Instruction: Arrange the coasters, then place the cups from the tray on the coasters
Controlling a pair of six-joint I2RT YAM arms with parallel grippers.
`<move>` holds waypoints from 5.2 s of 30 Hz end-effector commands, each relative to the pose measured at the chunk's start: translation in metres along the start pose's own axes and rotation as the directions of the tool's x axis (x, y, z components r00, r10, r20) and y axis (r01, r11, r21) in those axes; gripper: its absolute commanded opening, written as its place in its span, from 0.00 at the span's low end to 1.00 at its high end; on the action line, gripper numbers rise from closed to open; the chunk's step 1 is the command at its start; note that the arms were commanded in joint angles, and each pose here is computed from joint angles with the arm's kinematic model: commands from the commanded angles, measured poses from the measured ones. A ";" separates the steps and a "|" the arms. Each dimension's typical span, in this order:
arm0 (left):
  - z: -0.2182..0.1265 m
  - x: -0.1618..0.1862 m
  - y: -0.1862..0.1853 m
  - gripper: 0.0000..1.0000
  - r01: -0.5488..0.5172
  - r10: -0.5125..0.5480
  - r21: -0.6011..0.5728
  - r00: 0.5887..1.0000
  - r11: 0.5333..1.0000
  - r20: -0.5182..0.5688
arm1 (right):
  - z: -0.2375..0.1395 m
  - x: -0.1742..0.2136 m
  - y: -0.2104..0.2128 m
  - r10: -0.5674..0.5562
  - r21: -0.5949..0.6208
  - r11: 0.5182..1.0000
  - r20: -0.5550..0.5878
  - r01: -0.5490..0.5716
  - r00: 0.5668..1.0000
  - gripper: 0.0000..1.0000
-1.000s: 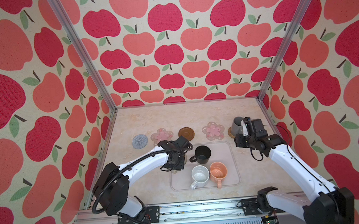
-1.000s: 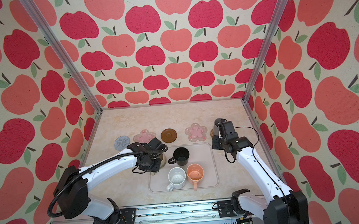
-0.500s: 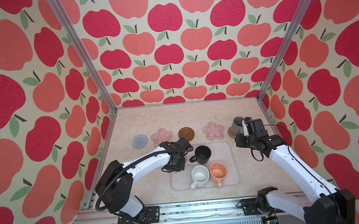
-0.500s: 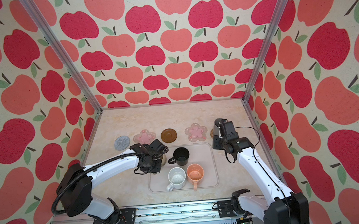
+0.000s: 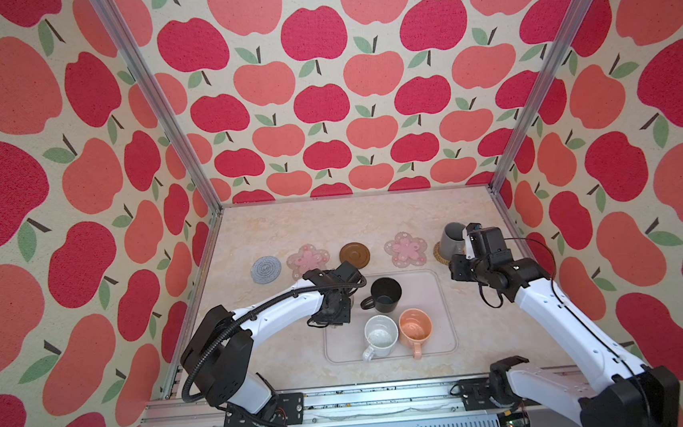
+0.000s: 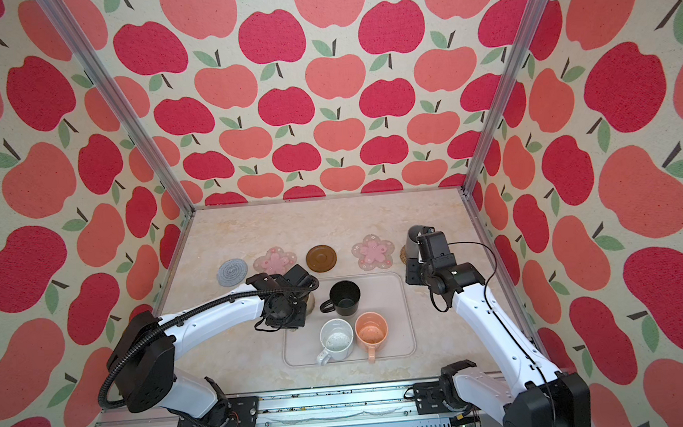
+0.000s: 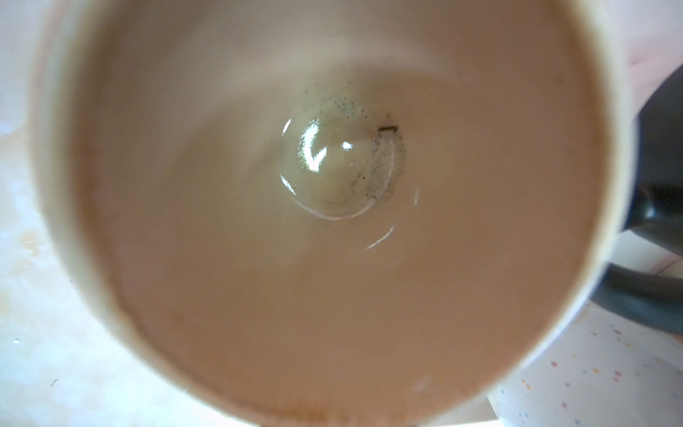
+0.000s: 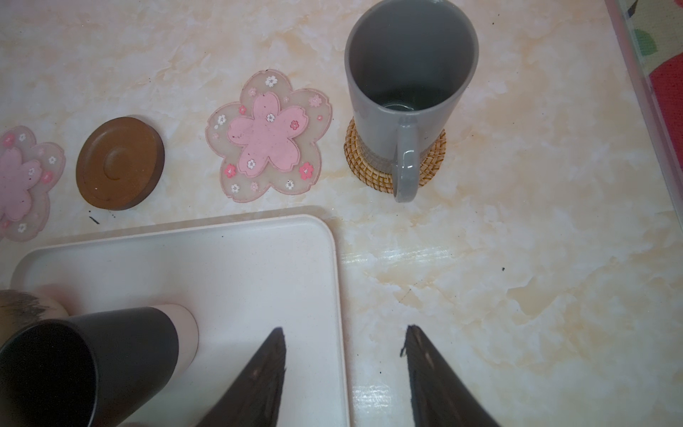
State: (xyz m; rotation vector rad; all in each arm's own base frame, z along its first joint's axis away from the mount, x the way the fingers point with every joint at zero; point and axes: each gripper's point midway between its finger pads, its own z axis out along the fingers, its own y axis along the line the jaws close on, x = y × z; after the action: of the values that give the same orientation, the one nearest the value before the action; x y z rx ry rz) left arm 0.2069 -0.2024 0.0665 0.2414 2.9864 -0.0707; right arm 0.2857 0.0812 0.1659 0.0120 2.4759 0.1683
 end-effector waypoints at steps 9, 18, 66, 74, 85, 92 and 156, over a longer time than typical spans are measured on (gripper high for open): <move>-0.006 -0.001 -0.011 0.00 -0.133 0.132 0.020 0.991 0.991 0.029 | -0.007 -0.001 -0.005 -0.011 0.029 1.000 0.011 0.011 1.000 0.55; -0.022 -0.011 -0.019 0.00 -0.223 0.220 0.015 0.971 0.975 0.089 | -0.005 0.000 -0.006 -0.024 0.032 0.999 0.013 0.023 1.000 0.55; -0.084 -0.095 -0.005 0.00 -0.081 0.067 0.026 0.932 0.996 0.356 | -0.004 -0.001 -0.010 -0.051 0.053 0.997 0.026 0.050 0.998 0.55; -0.083 -0.116 -0.010 0.00 -0.072 0.054 0.032 0.924 0.997 0.378 | -0.004 -0.001 -0.012 -0.061 0.063 0.996 0.024 0.060 0.998 0.56; -0.080 -0.138 -0.016 0.00 -0.063 0.048 0.027 0.924 0.998 0.380 | -0.008 -0.006 -0.013 -0.058 0.059 0.997 0.036 0.055 0.998 0.55; -0.078 -0.151 -0.019 0.00 -0.056 0.040 0.029 0.921 0.998 0.387 | -0.012 -0.002 -0.018 -0.060 0.071 0.996 0.045 0.057 0.997 0.56; -0.025 -0.222 -0.052 0.00 0.087 -0.085 -0.001 0.970 0.996 0.227 | 0.014 -0.021 -0.029 -0.099 0.061 0.993 -0.002 0.099 0.995 0.56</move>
State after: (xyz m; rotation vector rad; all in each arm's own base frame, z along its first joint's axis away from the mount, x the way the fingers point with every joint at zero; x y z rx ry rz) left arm 0.4030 -0.2833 0.1076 0.1305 2.8213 -0.0754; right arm 0.3059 0.0503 0.1549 -0.0683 2.4972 0.0296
